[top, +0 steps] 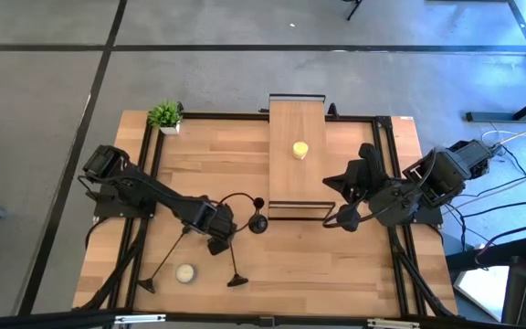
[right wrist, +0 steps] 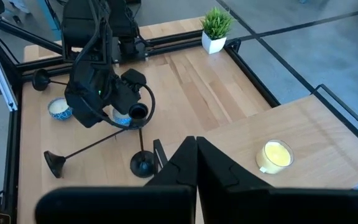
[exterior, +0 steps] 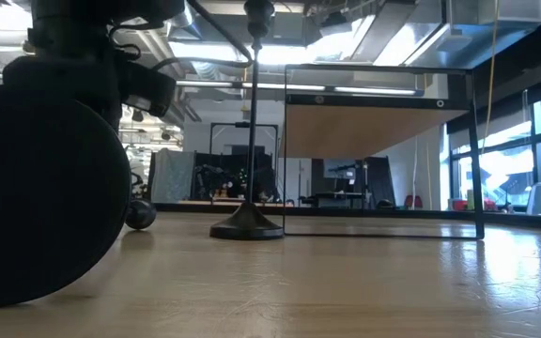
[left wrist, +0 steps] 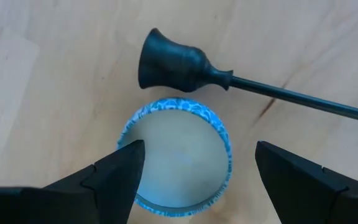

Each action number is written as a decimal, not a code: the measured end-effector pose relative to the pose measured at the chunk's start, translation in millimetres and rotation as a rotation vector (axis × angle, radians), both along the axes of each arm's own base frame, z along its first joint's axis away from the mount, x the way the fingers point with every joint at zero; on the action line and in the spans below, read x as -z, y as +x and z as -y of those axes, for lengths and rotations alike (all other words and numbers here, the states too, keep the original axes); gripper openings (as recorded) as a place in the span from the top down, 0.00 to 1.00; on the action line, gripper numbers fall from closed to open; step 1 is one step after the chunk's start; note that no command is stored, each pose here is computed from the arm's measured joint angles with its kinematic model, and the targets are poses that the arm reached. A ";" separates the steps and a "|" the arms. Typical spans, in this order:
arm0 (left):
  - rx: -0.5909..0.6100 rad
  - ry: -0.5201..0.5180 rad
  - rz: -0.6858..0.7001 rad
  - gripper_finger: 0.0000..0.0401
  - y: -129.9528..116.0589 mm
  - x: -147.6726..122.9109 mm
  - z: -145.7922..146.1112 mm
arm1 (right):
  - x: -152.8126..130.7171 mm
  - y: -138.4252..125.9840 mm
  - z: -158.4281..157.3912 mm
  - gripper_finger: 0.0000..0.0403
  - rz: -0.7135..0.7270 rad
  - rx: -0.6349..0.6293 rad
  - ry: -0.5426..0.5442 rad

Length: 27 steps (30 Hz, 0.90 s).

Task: Pick & Place candle stick holders
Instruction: Put the top blue jar candle in the top left corner of the shelf

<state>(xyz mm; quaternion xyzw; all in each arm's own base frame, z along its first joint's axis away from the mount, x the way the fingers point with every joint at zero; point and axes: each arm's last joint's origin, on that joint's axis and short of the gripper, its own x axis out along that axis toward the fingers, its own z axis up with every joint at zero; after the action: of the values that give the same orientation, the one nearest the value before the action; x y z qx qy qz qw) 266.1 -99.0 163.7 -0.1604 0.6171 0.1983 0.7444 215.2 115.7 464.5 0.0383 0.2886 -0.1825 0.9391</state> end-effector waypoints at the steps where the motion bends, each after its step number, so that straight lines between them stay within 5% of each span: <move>1: 0.001 -0.005 -0.002 0.24 -0.1 0.0 0.1 | 0.1 -0.1 0.1 1.00 -0.002 0.000 -0.001; 9: 0.008 -0.059 -0.027 0.24 3.0 -10.1 3.2 | 0.7 0.0 1.8 1.00 -0.011 0.005 -0.009; 16: -0.044 0.109 0.017 0.24 8.9 -29.3 -0.2 | 1.1 2.8 6.9 1.00 -0.023 0.015 0.006; 27: -0.200 0.042 -0.056 0.24 -3.6 -3.5 -8.8 | 1.6 5.5 11.6 1.00 -0.036 0.019 0.028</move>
<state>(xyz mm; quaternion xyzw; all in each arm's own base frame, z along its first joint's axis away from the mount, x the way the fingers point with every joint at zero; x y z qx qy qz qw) 262.5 -90.2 167.2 -0.2000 0.6144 0.2887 0.7065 220.6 104.1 462.9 0.0510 0.3075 -0.1877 0.9315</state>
